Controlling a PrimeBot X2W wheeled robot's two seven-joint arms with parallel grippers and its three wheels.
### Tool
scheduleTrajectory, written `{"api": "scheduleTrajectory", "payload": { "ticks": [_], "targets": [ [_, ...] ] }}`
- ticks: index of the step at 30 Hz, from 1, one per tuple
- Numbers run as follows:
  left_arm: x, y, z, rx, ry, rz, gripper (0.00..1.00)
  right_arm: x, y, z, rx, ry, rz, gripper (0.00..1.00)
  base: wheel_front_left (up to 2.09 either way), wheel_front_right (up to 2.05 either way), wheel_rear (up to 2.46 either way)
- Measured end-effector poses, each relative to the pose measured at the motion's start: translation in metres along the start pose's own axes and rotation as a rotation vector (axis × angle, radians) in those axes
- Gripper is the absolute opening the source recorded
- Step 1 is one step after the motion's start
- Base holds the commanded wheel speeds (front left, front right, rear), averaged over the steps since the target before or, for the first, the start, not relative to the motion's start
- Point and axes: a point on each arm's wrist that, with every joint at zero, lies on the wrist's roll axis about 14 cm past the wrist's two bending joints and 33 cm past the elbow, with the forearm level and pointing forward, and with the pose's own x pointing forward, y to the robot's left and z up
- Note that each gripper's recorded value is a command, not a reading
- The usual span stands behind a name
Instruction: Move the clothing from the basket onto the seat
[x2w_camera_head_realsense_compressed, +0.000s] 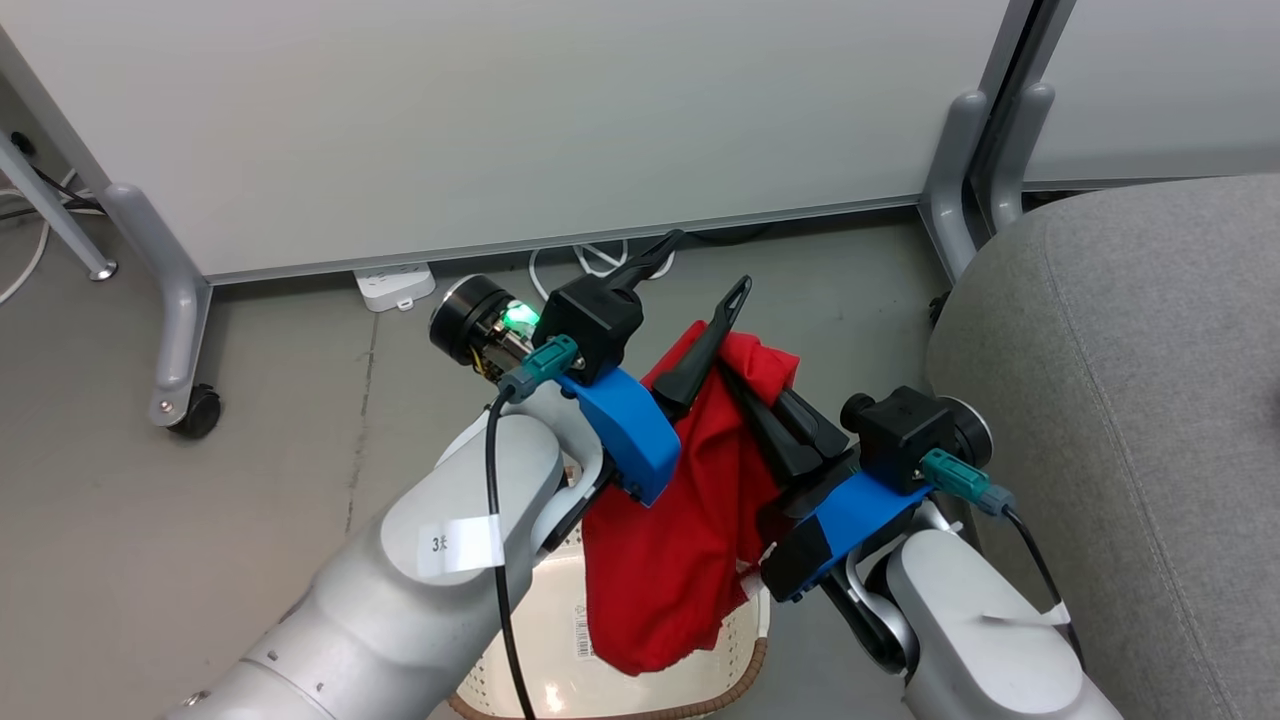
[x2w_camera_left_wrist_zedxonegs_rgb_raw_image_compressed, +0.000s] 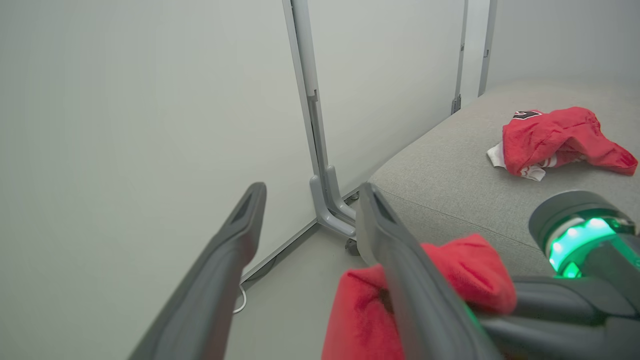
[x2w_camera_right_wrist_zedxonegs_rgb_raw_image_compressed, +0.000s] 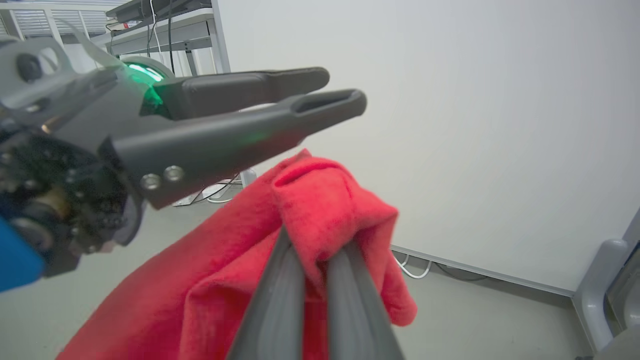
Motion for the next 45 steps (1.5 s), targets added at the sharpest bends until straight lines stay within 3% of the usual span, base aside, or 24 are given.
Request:
{"api": "scheduleTrajectory", "payload": {
  "ticks": [9,21,45],
  "targets": [
    [0.006,-0.003,-0.006,-0.001,0.008,-0.018,1.00,-0.005,-0.019,0.000,-0.012,-0.003,-0.056,0.00,0.00,0.00,0.00],
    [0.022,-0.021,-0.020,-0.011,0.020,-0.094,1.00,-0.031,-0.083,0.005,-0.066,-0.017,-0.248,0.00,0.00,0.00,0.00],
    [0.059,-0.134,-0.064,-0.070,0.041,-0.460,1.00,-0.145,-0.193,0.024,-0.177,-0.022,-0.675,0.00,0.00,0.00,0.00]
  ]
}}
